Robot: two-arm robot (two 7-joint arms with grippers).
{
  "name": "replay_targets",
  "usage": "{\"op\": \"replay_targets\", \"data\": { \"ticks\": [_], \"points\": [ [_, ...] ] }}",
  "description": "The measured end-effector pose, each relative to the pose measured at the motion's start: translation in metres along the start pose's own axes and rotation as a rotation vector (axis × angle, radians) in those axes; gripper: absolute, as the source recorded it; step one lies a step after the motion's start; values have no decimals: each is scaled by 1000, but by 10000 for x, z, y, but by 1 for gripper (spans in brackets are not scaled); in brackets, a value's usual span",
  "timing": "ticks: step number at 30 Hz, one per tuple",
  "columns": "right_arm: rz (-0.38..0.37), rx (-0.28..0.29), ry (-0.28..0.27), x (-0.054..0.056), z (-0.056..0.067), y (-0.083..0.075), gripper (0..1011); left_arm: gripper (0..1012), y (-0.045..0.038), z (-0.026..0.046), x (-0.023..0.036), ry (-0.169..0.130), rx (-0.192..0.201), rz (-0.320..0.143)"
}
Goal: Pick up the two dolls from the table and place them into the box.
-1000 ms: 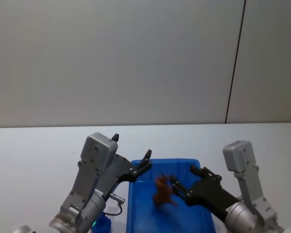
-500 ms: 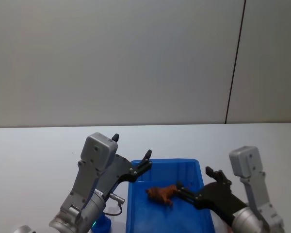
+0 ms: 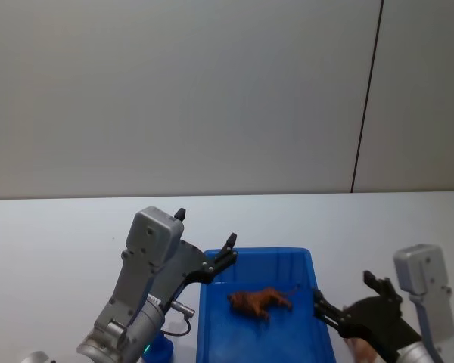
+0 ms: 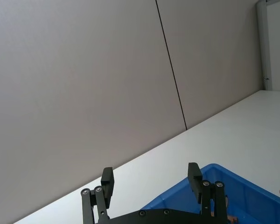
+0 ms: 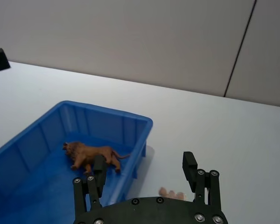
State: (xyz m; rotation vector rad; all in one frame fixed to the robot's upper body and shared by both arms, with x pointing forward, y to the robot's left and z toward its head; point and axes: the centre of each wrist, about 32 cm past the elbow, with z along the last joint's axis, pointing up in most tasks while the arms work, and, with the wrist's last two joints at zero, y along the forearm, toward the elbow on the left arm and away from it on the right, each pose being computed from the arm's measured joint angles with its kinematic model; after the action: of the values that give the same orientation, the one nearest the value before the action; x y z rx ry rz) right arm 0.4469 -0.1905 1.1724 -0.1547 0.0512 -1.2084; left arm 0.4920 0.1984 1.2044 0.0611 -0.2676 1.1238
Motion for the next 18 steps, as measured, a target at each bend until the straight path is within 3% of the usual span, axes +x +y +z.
{"op": "replay_targets", "data": {
  "ticks": [10, 18],
  "points": [
    [-73, -56, -7, 21, -125, -148, 1001, 1001, 0, 0, 0, 0, 0, 0],
    [-89, -98, -9, 29, -216, -187, 1001, 1001, 0, 0, 0, 0, 0, 0]
  ]
}}
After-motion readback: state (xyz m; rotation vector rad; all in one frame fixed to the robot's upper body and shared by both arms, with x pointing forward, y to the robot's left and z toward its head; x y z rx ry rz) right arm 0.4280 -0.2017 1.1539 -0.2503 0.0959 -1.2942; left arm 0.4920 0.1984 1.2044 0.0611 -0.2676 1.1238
